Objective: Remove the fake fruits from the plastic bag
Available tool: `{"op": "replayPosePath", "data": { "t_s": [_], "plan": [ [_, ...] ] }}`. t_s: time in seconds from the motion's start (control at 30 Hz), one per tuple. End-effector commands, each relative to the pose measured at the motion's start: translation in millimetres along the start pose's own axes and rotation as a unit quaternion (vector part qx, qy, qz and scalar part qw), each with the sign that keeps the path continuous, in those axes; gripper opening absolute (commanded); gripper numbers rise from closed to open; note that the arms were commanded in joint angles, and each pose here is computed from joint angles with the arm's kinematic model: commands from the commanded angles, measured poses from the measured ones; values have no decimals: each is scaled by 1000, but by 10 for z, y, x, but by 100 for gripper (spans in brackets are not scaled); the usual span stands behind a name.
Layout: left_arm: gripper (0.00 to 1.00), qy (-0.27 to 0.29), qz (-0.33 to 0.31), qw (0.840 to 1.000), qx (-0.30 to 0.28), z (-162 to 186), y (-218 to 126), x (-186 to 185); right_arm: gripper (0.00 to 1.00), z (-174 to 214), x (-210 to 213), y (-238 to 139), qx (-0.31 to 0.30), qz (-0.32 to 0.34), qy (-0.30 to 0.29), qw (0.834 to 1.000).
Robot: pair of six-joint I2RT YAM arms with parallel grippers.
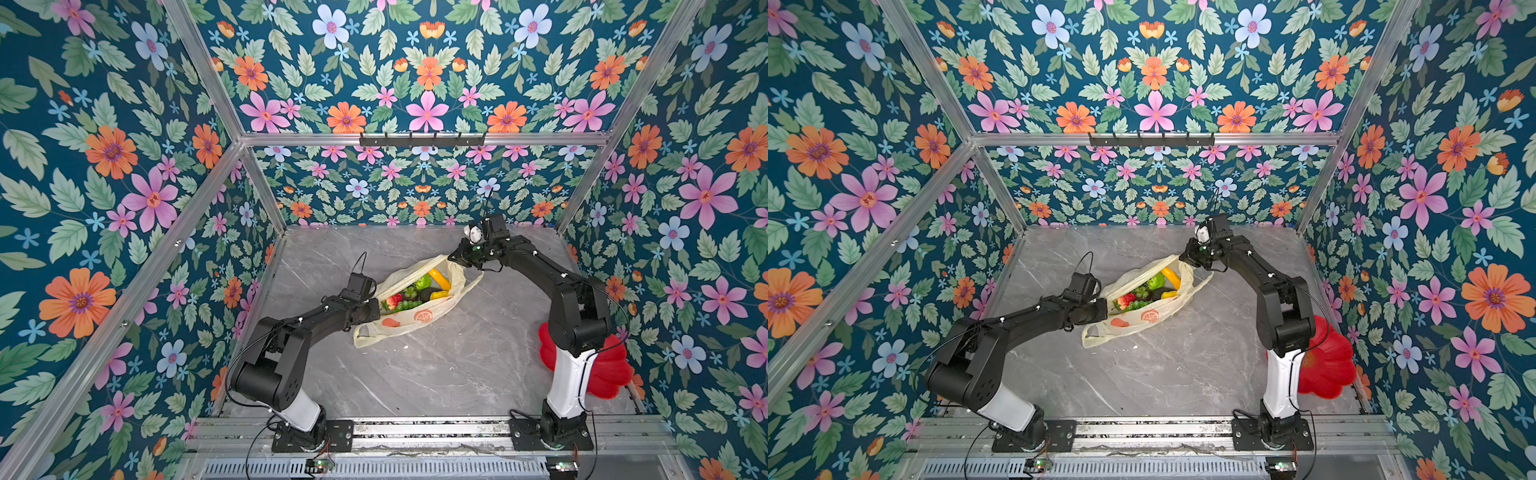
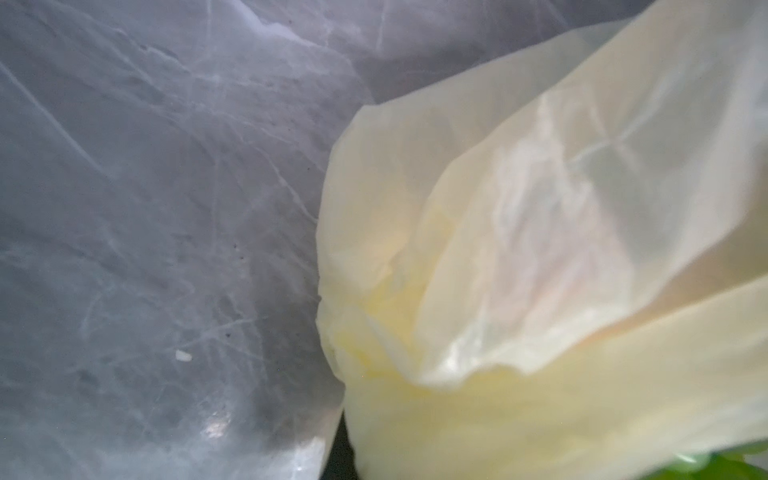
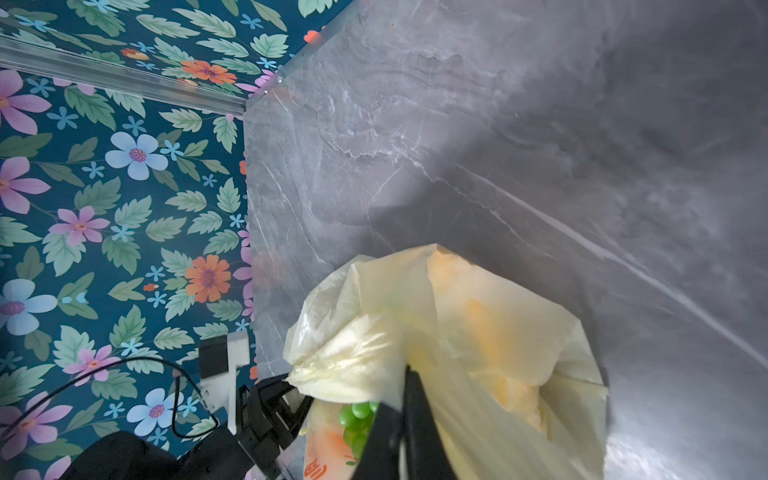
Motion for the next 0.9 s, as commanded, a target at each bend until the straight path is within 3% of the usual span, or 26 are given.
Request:
{"op": "replayPosePath", "data": {
  "t_s": [0.0, 0.13, 0.17, 0.27, 0.3, 0.37, 0.6, 0.8, 0.87],
  "plan": [
    [0, -17, 31, 999, -21, -93, -34, -97, 0, -125, 186, 104, -7, -16, -18, 1000],
    [0, -13, 57, 997, -48, -181, -135, -222, 0, -196, 219, 209, 3, -8, -25, 1000],
    [0, -8, 61, 997, -52, -189, -159, -256, 5, -192, 242, 198, 11, 2, -37, 999],
    [0, 8, 72, 996, -61, -196, -221, -368, 43, -149, 256, 74, 26, 61, -71, 995],
    [0, 14, 75, 995, -64, -191, -245, -412, 51, -128, 242, 6, 28, 84, -76, 993],
    [0, 23, 73, 994, -76, -166, -276, -462, 57, -75, 249, -138, 33, 117, -83, 989],
    [0, 38, 93, 991, -91, -57, -280, -591, 66, 349, 310, -472, 65, 252, -123, 958],
    [0, 44, 110, 988, -104, -26, -316, -646, 65, 772, 327, -346, 94, 219, -104, 966],
    [0, 38, 104, 988, -109, -39, -307, -629, 58, 856, 305, -329, 101, 215, -93, 967]
  ]
}}
Point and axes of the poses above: each gripper's point midway between its finger pads, its own y axis out along the fingers, its own x axis along the line the jaws close on, z = x × y, the point moved 6 cm from there along -y, back along the fingers, and after that the axes turned 15 degrees about -y, right-handed, at the moved point
